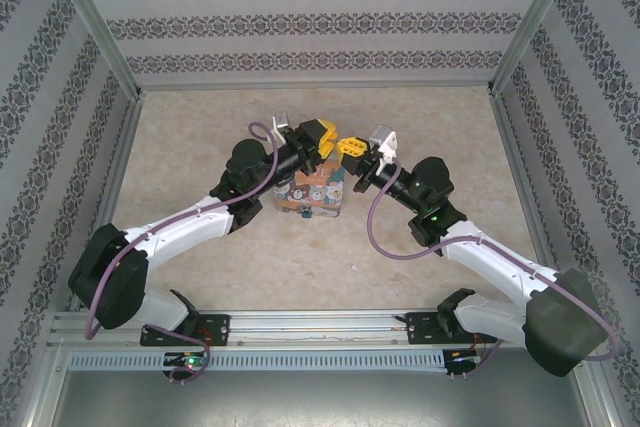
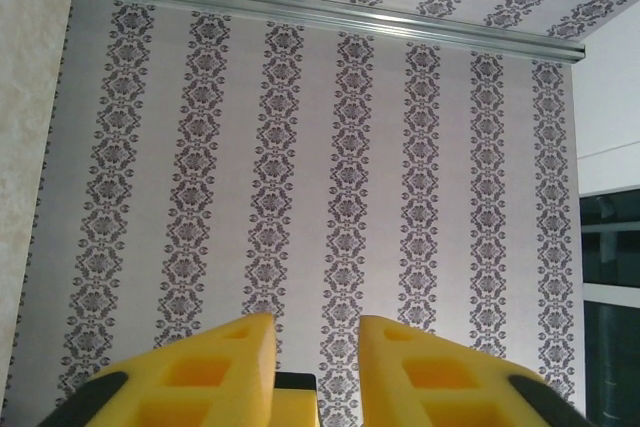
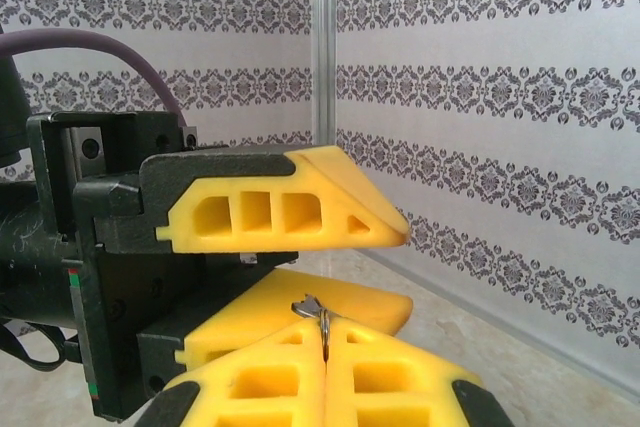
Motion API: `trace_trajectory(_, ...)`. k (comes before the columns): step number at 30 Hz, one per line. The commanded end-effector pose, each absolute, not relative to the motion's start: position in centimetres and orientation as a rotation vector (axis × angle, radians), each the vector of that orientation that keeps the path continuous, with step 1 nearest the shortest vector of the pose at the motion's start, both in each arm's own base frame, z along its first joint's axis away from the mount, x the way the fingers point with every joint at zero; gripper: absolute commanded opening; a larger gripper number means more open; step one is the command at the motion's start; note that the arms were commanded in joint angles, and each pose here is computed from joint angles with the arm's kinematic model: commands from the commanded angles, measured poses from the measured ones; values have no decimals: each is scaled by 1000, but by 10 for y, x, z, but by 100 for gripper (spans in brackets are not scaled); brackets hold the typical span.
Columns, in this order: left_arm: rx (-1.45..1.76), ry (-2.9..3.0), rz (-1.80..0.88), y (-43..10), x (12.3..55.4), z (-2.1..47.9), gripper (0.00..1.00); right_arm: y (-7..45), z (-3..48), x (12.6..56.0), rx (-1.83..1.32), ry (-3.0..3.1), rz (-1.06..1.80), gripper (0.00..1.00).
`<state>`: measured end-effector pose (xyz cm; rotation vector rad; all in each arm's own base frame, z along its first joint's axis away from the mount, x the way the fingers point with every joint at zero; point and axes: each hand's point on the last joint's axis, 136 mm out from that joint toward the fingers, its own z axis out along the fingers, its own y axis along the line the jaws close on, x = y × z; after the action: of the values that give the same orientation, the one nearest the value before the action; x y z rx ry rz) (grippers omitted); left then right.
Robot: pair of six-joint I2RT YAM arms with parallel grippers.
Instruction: Unlock a padlock with a key
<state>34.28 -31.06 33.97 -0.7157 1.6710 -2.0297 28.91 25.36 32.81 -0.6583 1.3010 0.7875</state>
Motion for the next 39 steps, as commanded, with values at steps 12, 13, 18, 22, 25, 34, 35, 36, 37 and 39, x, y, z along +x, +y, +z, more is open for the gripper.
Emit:
trace_trajectory(12,-693,1705,-1956,-306,335,329,1,252,333,280,-649,1282,797,0)
trace_trajectory(13,-690,1709,-1941,-305,336,328,0,251,334,279,-647,1283,797,0)
trace_trajectory(18,-587,1747,-1815,-293,336,327,0,242,332,274,-620,1339,816,20)
trace_trajectory(22,-413,1781,-1654,-277,332,337,0,227,330,270,-562,1459,877,42)
trace_trajectory(25,-258,1818,-1550,-267,326,346,0,216,332,264,-492,1530,980,52)
trace_trajectory(34,234,1853,-1360,-267,298,365,0,220,357,246,-353,1642,1464,66)
trace_trajectory(35,272,1850,-1357,-269,296,366,0,224,359,244,-357,1650,1511,66)
trace_trajectory(36,302,1851,-1356,-270,294,366,0,227,362,243,-361,1657,1548,66)
trace_trajectory(37,324,1846,-1358,-272,292,367,0,230,363,241,-371,1661,1570,65)
trace_trajectory(39,364,1840,-1373,-276,291,366,0,238,365,238,-406,1665,1600,65)
